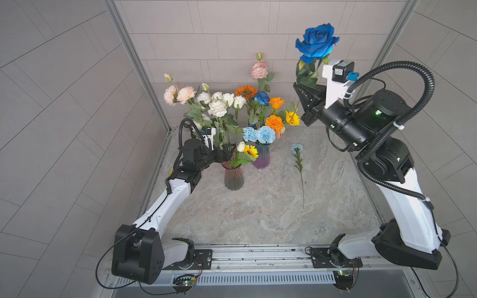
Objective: Pick out blue flowers from the vase
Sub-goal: Place the flower at the center of the board, then pick up the flower from the vase.
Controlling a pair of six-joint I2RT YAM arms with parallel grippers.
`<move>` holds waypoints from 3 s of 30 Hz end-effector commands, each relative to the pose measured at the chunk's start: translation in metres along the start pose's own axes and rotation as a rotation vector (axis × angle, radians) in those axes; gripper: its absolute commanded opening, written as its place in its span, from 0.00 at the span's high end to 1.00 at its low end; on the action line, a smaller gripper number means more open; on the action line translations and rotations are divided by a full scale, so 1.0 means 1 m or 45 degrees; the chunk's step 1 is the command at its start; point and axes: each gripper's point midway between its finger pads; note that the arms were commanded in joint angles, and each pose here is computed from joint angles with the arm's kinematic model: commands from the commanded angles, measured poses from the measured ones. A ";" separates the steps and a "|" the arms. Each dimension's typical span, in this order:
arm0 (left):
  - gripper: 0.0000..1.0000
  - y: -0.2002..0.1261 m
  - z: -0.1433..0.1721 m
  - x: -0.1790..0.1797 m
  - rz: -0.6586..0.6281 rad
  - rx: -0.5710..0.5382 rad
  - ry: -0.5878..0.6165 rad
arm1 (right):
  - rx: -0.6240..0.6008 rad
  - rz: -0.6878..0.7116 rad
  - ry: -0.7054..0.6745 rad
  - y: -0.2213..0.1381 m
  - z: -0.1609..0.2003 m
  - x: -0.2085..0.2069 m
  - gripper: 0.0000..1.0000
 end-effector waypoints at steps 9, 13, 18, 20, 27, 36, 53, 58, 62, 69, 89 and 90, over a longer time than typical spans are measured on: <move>0.20 0.011 -0.007 0.018 -0.249 0.010 0.144 | 0.546 0.395 0.134 -0.020 0.167 -0.107 1.00; 0.25 0.012 -0.007 0.026 -0.338 0.017 0.176 | 0.676 0.447 0.206 -0.017 0.229 -0.121 1.00; 0.26 0.008 -0.009 0.033 -0.407 0.006 0.206 | 0.899 0.496 0.266 -0.019 0.295 -0.139 1.00; 0.26 0.008 -0.011 0.034 -0.418 0.000 0.219 | 0.986 0.500 0.283 -0.020 0.319 -0.144 1.00; 0.27 0.011 -0.019 0.040 -0.479 -0.024 0.247 | 1.204 0.455 0.377 -0.012 0.413 -0.159 1.00; 0.27 0.014 -0.021 0.046 -0.511 -0.057 0.266 | 1.362 0.448 0.449 0.000 0.514 -0.163 1.00; 0.27 0.015 -0.026 0.032 -0.442 -0.107 0.297 | 1.549 0.503 0.546 -0.011 0.600 -0.155 0.49; 0.27 0.015 -0.023 0.031 -0.435 -0.102 0.295 | 1.433 0.520 0.514 -0.007 0.554 -0.162 0.40; 0.27 0.012 -0.022 0.030 -0.431 -0.107 0.298 | 1.264 0.496 0.517 -0.009 0.492 -0.157 0.42; 0.27 0.011 -0.021 0.028 -0.425 -0.105 0.302 | 0.900 0.254 0.581 -0.018 0.380 -0.088 0.47; 0.00 -0.031 -0.003 -0.016 -0.261 -0.061 0.299 | 0.677 -0.233 0.788 -0.031 0.344 0.072 0.46; 0.00 -0.033 0.000 -0.017 -0.265 -0.052 0.304 | 0.693 -0.212 0.764 -0.030 0.349 0.076 0.46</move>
Point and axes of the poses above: each gripper's point midway between its finger pads, its own y axis out along the fingers, its own x axis along the line the jaws close on, z = x × y, and after that the axes turned 11 degrees about -y, right-handed
